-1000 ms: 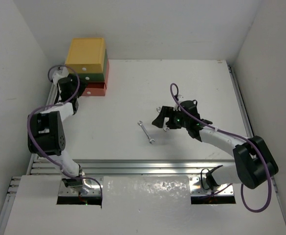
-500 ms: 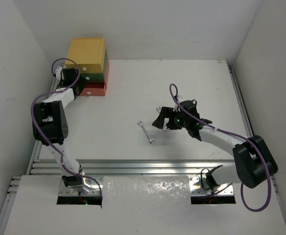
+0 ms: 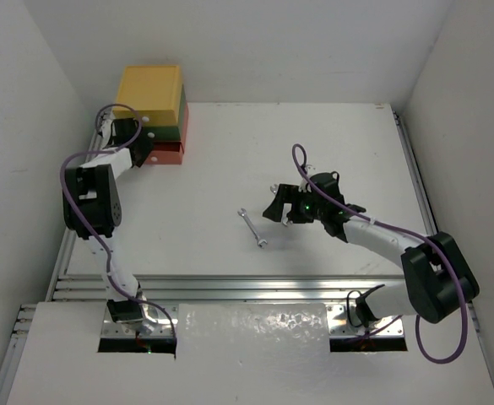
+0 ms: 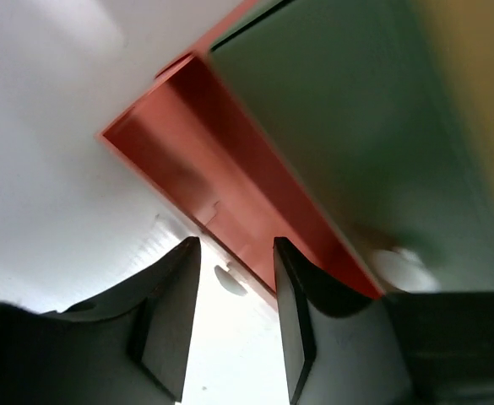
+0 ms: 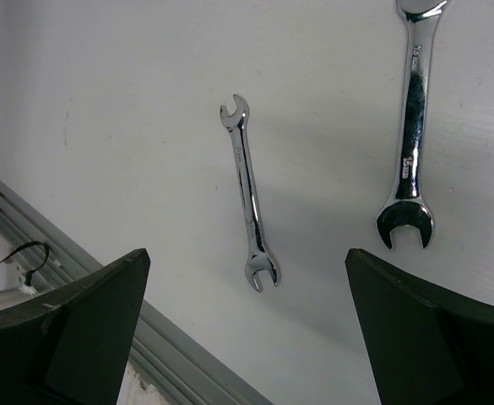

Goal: Sort the tools into containers

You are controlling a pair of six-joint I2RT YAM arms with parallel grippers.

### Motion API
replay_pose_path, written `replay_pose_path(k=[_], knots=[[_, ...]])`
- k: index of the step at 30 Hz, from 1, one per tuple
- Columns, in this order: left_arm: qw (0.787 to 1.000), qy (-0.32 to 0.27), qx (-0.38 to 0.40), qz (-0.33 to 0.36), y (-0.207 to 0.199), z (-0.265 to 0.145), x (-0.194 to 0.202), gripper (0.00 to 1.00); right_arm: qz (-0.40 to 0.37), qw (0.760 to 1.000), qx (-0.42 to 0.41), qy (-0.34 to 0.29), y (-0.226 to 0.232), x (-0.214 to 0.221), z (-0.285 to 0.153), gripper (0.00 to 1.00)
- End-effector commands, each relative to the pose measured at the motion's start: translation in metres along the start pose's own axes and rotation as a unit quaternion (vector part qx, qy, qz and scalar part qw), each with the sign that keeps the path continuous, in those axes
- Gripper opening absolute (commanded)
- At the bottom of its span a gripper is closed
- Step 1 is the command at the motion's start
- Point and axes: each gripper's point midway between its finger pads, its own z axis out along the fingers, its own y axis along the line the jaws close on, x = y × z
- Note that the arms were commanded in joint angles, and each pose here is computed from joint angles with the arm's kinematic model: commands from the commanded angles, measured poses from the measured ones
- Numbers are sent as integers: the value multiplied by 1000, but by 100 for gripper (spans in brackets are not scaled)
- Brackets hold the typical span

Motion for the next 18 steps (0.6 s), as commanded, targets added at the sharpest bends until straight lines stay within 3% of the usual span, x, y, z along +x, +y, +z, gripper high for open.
replay_pose_path(k=[1, 4, 7, 12, 18], knots=[[1000, 0, -5, -4, -1, 3, -2, 37, -16, 999, -20, -27, 14, -23, 1, 99], [1000, 2, -5, -7, 4, 2, 3, 35, -15, 999, -22, -26, 14, -22, 1, 99], [1000, 2, -1, -10, 3, -5, 1, 17, -15, 999, -21, -27, 14, -22, 0, 99], [1000, -17, 17, -18, 0, -34, -8, 17, -14, 999, -24, -28, 15, -23, 0, 99], [999, -9, 30, -25, 8, -42, 5, 18, -12, 999, -28, -24, 16, -20, 1, 99]])
